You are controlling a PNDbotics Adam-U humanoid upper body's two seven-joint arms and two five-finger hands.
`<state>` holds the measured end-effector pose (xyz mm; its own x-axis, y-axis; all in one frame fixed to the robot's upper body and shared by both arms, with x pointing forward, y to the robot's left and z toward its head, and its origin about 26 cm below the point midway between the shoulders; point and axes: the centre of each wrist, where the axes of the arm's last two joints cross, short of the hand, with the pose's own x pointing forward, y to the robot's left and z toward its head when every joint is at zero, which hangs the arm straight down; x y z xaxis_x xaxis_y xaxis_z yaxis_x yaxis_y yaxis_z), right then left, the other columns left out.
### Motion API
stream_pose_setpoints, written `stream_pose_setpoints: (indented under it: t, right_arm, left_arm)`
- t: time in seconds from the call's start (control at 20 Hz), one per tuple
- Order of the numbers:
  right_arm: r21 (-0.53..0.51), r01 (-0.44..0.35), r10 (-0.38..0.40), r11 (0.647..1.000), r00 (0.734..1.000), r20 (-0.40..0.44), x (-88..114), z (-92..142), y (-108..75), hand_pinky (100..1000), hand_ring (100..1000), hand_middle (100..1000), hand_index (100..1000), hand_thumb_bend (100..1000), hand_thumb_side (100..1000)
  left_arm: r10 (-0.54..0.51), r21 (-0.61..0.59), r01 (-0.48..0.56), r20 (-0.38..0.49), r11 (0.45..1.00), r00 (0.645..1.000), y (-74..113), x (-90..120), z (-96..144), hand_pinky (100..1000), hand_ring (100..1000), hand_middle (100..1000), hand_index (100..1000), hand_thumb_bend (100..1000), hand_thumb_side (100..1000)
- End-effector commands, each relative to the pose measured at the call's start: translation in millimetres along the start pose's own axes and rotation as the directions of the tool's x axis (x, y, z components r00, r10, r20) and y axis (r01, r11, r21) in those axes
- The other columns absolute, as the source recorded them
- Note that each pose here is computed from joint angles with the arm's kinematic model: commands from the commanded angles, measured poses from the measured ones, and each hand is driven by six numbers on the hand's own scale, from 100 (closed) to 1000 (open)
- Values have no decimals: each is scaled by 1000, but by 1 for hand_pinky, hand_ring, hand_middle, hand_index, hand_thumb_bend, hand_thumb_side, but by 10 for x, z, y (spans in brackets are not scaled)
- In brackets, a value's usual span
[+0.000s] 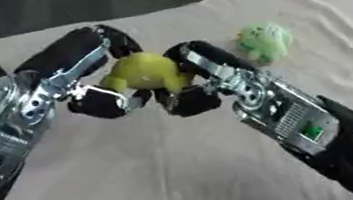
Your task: Pick up the objects with one hand, pass them to the other hand, and then place them into the box on the other side of the table.
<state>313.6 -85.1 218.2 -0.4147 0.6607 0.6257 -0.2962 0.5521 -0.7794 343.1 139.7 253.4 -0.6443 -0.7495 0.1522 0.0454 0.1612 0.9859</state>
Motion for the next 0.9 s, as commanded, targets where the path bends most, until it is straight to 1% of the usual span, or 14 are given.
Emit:
stream_pose_setpoints:
  t: [0.05, 0.15, 0.5, 0.8, 0.9]
  right_arm:
    - [-20, -11, 11, 1000, 1000, 23, 67, 24, -60, 653, 456, 373, 444, 100, 100]
    - [-22, -12, 12, 1000, 1000, 13, 55, 15, -54, 652, 456, 373, 444, 100, 100]
    - [-25, -10, 10, 1000, 1000, 3, 42, 0, -44, 650, 455, 372, 442, 100, 100]
    - [-26, -5, 5, 1000, 1000, 3, 38, -2, -40, 647, 454, 371, 440, 100, 100]
    - [-27, -4, 5, 1000, 1000, 3, 37, -3, -39, 646, 453, 370, 440, 100, 100]
  left_arm:
    - [-9, 42, 8, 40, 999, 999, 113, 45, 15, 638, 713, 639, 775, 490, 349]
    - [-13, 37, 11, 56, 999, 998, 117, 47, 23, 643, 717, 646, 782, 526, 352]
    - [-18, 33, 15, 74, 999, 997, 124, 50, 34, 639, 713, 633, 774, 537, 329]
    - [-14, 27, 12, 77, 1000, 997, 116, 50, 24, 631, 701, 617, 767, 494, 311]
    - [-14, 29, 12, 72, 999, 997, 112, 48, 18, 625, 696, 610, 762, 446, 294]
